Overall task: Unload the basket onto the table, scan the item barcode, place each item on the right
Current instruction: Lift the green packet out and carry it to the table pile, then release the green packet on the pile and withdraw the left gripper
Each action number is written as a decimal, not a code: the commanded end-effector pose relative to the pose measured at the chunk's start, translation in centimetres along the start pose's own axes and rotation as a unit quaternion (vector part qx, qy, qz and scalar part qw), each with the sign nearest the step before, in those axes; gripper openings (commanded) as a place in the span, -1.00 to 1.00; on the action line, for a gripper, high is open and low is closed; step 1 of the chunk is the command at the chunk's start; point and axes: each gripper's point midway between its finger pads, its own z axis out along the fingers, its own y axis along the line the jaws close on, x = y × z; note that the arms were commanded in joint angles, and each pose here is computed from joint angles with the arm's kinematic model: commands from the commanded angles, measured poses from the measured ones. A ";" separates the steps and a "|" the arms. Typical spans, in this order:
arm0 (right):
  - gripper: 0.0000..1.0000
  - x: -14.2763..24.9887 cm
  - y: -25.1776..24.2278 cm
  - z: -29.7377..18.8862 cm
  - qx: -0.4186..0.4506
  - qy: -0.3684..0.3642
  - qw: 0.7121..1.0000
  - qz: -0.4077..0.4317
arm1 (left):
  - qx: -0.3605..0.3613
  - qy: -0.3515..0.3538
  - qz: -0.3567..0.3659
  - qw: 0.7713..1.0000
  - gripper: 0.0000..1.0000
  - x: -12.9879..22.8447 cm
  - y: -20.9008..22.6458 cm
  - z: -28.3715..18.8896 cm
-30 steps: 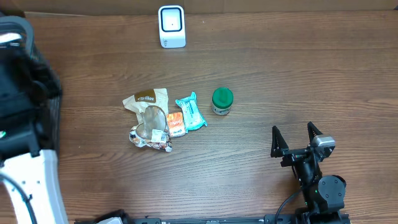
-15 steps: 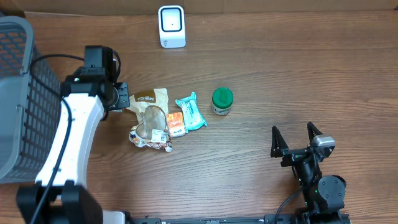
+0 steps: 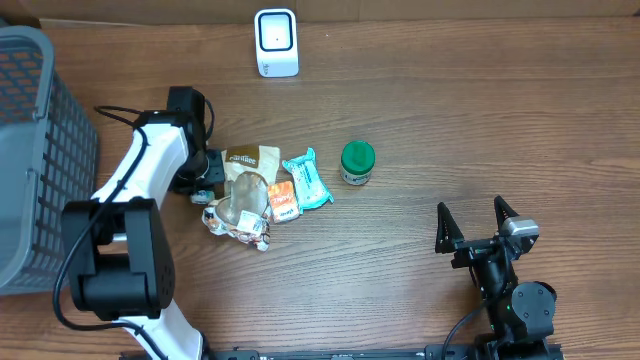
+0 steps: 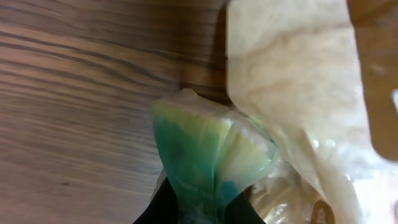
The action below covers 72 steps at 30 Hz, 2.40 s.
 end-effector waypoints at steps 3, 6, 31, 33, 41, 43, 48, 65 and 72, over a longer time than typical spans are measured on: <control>1.00 0.1 -0.1 0.0 0.001 -0.003 1.000 0.000 | 0.053 0.012 -0.005 0.999 -0.84 0.5 -2.3 0.3; 1.00 0.1 -0.1 0.0 0.001 -0.002 1.000 0.000 | 0.058 0.009 0.006 0.998 -0.84 0.5 -3.3 0.2; 1.00 0.1 -0.1 0.0 0.001 -0.003 1.000 0.000 | 0.065 -0.240 0.064 0.966 0.99 -4.8 3.5 -22.6; 1.00 0.1 -0.1 0.0 0.001 -0.002 1.000 0.000 | 0.079 -0.262 0.038 0.961 0.99 -5.0 5.5 -24.4; 1.00 0.1 -0.1 0.0 0.001 -0.002 1.000 0.000 | 0.072 -0.288 -0.085 0.951 0.99 -4.7 13.6 -25.7; 1.00 0.1 -0.1 0.0 0.001 -0.003 1.000 0.000 | 0.068 -0.287 -0.109 0.949 0.99 -4.5 15.0 -25.5; 1.00 0.1 -0.1 0.0 0.001 -0.003 1.000 0.000 | 0.060 -0.285 -0.120 0.949 0.99 -4.3 15.9 -25.4; 1.00 0.1 -0.1 0.0 0.001 -0.003 1.000 0.000 | 0.063 -0.286 -0.123 0.948 0.99 -4.5 15.8 -25.4; 1.00 0.1 -0.1 0.0 0.001 -0.002 1.000 0.000 | 0.063 -0.286 -0.123 0.948 0.99 -4.5 15.8 -25.4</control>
